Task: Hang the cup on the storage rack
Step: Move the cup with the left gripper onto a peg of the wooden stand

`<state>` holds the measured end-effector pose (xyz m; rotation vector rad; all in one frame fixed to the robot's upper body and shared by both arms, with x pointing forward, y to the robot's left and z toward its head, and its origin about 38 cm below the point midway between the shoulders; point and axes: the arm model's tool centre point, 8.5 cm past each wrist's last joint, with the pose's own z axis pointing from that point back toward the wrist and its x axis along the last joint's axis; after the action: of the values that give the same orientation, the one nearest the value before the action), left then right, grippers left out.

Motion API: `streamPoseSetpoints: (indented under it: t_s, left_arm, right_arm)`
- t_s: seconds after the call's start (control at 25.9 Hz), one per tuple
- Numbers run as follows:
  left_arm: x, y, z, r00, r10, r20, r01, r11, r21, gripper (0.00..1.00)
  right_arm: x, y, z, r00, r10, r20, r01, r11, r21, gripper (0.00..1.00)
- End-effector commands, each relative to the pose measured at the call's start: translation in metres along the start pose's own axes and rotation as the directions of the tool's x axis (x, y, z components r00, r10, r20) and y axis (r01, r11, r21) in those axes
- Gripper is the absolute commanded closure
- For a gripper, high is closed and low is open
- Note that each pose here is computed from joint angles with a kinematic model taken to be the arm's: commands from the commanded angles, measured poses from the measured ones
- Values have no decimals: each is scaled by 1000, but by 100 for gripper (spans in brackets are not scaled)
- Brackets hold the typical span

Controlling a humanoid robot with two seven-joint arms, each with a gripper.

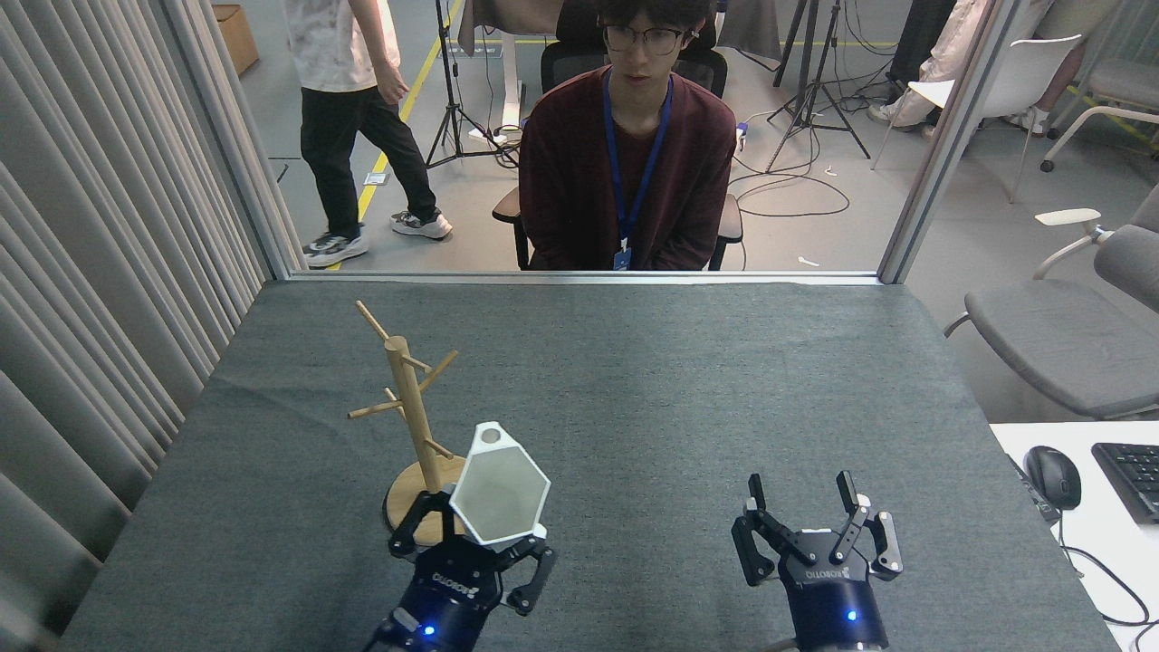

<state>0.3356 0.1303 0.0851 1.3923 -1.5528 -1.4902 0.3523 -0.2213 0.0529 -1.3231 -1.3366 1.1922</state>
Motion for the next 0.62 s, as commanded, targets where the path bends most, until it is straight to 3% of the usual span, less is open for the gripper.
streamPoseSetpoints:
  t_s: [0.0, 0.19, 0.31, 0.58]
  left_arm:
    - [-51, 2, 23, 990, -45, -136, 47, 999, 9, 40]
    - [-122, -5, 26, 933, -222, -282, 223, 974, -32, 41]
    - [-135, -21, 21, 878, -394, -272, 388, 918, -78, 41]
    - [-133, -30, 16, 853, -468, -232, 464, 883, -75, 41]
  right_arm:
    - [-6, 7, 11, 999, 21, 29, -21, 1000, 2, 2]
    - [-4, 5, 8, 1000, 14, 26, -14, 1000, -3, 2]
    - [-4, 5, 8, 1000, 13, 26, -13, 1000, -5, 2]
    - [-7, 6, 8, 1000, 19, 24, -19, 1000, -2, 2]
